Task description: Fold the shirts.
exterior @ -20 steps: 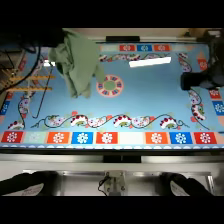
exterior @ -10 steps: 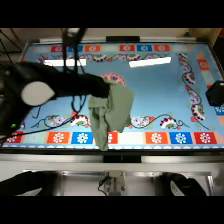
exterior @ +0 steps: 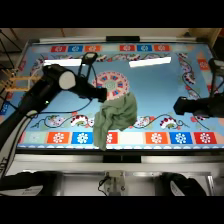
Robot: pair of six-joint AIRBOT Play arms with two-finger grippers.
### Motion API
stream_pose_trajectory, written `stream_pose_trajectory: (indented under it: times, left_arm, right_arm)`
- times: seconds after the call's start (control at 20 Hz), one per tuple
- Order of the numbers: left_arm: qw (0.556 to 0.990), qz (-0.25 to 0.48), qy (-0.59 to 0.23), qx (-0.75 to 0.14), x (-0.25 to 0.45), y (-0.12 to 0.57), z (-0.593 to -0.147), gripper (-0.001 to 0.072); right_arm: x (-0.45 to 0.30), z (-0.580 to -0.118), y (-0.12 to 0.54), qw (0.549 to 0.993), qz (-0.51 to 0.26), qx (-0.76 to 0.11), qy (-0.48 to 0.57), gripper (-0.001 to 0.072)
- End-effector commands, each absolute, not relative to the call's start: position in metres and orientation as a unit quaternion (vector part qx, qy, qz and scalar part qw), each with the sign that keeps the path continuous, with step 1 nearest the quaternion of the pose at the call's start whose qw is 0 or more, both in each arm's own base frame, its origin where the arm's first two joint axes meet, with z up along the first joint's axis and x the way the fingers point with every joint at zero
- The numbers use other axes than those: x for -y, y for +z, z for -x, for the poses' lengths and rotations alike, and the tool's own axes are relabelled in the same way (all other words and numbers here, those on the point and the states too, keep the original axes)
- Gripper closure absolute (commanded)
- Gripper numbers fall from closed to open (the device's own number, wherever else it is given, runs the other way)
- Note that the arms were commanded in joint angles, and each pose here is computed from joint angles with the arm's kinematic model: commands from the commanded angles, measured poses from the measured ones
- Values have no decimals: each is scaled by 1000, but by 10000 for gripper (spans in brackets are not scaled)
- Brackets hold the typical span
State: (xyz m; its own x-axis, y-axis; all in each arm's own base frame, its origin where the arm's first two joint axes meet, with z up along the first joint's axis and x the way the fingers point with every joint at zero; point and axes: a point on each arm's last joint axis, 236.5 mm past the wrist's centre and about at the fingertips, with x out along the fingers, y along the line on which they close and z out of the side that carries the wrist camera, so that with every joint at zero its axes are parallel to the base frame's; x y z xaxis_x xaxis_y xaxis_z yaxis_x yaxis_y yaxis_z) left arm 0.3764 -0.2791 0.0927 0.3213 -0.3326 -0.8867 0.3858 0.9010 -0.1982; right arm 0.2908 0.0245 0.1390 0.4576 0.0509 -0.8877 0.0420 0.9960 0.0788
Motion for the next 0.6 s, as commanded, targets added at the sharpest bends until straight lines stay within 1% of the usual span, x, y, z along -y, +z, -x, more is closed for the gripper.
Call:
stream_pose_trajectory:
  times: [0.0, 0.1, 0.2, 0.4, 0.55]
  left_arm:
    - [756, -61, -153, -634, 179, 87, -359, 16]
    - [733, -34, -141, -664, 159, 74, -344, 17]
    - [705, -12, -154, -692, 166, 44, -319, 18]
    - [645, 58, -206, -734, 222, -31, -255, 18]
    - [632, 97, -212, -739, 252, -71, -223, 18]
  right_arm:
    - [-53, -302, 97, 827, -89, -555, 39, 56]
    - [-67, -317, 76, 810, -111, -573, 56, 56]
    - [-81, -330, 52, 789, -131, -596, 70, 56]
    - [-114, -349, 11, 752, -173, -625, 117, 56]
    - [-130, -367, -8, 745, -207, -621, 130, 56]
